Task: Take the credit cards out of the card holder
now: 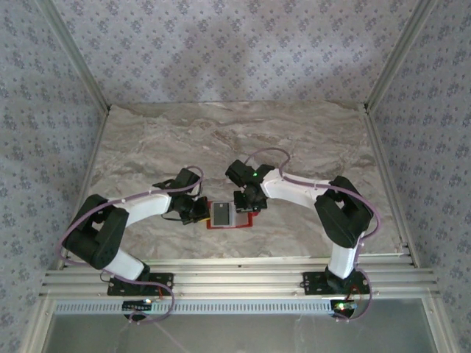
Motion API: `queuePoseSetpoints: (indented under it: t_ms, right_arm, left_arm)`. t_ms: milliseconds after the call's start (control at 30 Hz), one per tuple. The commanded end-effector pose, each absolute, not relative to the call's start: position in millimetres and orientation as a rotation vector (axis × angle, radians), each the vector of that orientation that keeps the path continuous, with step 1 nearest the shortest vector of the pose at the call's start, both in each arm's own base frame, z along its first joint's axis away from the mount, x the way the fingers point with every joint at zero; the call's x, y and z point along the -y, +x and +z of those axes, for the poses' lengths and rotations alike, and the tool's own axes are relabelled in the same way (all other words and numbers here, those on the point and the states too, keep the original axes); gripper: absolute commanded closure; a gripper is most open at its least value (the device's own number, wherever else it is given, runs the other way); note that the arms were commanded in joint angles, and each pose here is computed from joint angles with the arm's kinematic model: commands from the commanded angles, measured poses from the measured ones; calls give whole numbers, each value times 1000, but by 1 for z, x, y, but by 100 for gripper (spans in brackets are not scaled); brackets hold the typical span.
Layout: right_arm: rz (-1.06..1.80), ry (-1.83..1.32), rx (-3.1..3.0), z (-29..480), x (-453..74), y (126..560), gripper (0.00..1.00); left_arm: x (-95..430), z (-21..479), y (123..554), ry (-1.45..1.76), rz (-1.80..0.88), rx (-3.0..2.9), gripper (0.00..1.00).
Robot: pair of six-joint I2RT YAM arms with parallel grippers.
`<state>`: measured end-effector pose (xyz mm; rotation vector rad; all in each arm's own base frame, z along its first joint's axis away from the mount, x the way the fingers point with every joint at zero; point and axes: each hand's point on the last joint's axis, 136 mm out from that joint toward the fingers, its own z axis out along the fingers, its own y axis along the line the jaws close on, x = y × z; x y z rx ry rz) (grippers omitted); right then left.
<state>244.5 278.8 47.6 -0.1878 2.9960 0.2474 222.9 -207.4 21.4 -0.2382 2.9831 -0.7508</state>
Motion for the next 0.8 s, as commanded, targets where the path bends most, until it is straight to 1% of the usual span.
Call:
queuePoseSetpoints:
  t_ms: [0,67,167,233,333,400,500,633,767]
  right_arm:
    - [74,-178,-2975,61,-250,246,71]
    - [69,-170,-2959,69,-249,249,70]
    - [144,-171,-2940,80,-257,252,70]
    - [240,-176,-2925,85,-268,253,70]
    - [479,-193,-2912,89,-295,252,70]
    - [630,-179,-2881,90,-313,256,71]
    - [780,-148,-2872,89,-332,259,72]
    - [864,-138,-2881,82,-346,259,73]
    - [899,-131,-2891,75,-351,261,73]
  left_arm:
    - [212,43,227,-200,-791,-2959,100]
    - [213,49,229,-195,-797,-2945,100]
    - [216,57,230,-185,-810,-2933,100]
    - [219,62,231,-170,-819,-2926,100]
    - [227,66,232,-145,-837,-2919,100]
    - [233,65,233,-135,-841,-2925,100]
    - [237,60,234,-125,-837,-2937,100]
    - [242,50,232,-114,-845,-2965,100]
    - [237,38,230,-113,-785,-3003,100]
